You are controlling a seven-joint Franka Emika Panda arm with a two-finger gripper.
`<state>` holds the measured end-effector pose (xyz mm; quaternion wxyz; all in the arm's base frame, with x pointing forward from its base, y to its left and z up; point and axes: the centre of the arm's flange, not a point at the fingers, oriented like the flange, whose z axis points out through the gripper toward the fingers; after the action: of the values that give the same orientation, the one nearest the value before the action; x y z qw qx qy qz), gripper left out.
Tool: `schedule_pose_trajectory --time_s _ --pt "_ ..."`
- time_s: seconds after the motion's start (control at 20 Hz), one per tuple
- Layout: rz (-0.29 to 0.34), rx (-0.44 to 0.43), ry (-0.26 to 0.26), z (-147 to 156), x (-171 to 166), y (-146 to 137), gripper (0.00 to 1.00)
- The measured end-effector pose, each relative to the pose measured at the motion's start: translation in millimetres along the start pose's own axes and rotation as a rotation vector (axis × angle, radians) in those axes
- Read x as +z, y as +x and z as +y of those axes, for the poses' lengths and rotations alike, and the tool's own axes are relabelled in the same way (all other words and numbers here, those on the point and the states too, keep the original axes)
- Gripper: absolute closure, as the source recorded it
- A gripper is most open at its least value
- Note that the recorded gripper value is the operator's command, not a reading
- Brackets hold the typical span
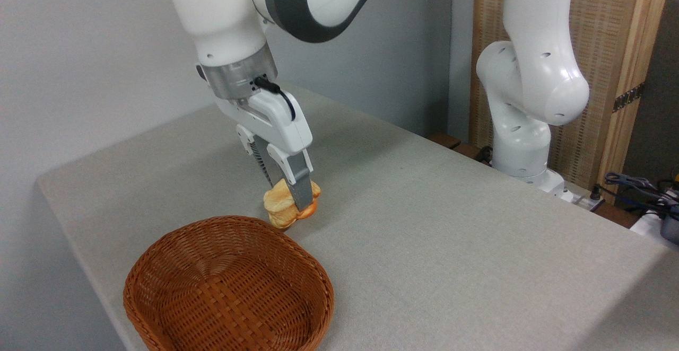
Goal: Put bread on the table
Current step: 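Lift the bun out of the basket and carry it beside the roll, then open the gripper to release the bun and raise the gripper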
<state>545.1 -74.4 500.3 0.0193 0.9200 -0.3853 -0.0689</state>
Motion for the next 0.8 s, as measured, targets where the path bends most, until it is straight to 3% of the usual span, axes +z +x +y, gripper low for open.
schedule_pose_trajectory --time_s 0.25,0.8 --pt "-0.042 0.018 -0.026 9 24 6 0.00" --pt "-0.069 0.031 -0.038 13 39 14 0.00"
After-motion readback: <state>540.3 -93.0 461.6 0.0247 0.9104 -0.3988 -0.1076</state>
